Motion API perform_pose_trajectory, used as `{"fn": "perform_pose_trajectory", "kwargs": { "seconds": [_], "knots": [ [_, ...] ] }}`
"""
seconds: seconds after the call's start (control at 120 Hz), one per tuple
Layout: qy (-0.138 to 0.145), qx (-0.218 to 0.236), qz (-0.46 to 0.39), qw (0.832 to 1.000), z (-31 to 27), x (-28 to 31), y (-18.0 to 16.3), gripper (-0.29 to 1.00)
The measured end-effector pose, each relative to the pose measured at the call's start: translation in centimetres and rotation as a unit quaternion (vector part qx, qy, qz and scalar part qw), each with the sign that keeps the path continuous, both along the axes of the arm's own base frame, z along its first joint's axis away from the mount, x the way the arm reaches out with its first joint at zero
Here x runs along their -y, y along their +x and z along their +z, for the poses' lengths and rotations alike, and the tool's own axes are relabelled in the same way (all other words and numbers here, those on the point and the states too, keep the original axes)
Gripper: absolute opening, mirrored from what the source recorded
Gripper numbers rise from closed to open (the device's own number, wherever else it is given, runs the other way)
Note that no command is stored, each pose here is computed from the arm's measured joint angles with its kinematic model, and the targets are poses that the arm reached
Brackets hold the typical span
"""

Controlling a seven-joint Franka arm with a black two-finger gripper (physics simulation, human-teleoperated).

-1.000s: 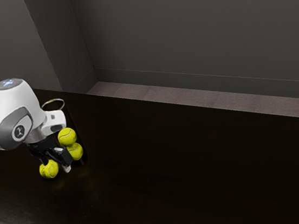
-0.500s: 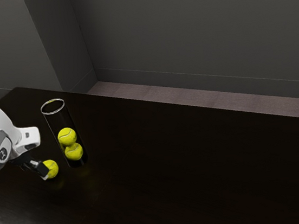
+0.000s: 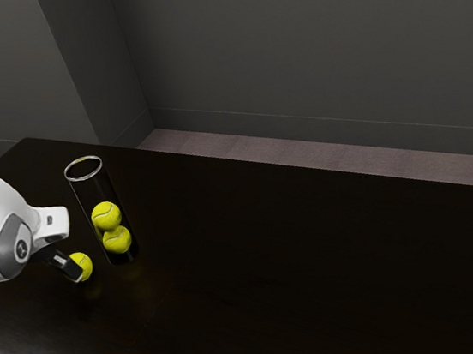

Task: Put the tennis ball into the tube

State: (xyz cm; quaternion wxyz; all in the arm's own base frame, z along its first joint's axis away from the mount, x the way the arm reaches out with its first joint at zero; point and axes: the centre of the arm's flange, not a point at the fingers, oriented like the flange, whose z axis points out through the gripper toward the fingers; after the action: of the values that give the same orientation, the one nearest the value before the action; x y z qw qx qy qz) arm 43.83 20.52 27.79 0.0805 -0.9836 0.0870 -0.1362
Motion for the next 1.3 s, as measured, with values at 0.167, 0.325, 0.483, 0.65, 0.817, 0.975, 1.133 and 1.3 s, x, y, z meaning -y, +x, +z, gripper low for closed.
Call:
{"fn": "perform_pose_trajectory", "kwargs": {
  "seconds": [0.167,0.325,0.483,0.65,0.817,0.975,1.133,1.3],
  "knots": [
    [0.001,0.004,-0.009,1.000,-0.4,0.1,1.1,0.70],
    [0.003,-0.001,-0.015,1.000,-1.3,-0.2,1.5,0.70],
    [0.003,-0.006,-0.019,1.000,-2.1,-0.3,1.6,0.70],
    [0.007,-0.003,-0.031,0.999,-2.2,0.1,2.5,0.69],
    [0.009,-0.001,-0.033,0.999,-2.4,-0.1,3.0,0.63],
    [0.009,0.000,-0.035,0.999,-2.5,-0.2,3.2,0.50],
    [0.008,-0.002,-0.034,0.999,-2.8,-0.3,3.1,0.44],
    [0.009,0.004,-0.034,0.999,-2.2,-0.2,3.1,0.38]
  ]
}}
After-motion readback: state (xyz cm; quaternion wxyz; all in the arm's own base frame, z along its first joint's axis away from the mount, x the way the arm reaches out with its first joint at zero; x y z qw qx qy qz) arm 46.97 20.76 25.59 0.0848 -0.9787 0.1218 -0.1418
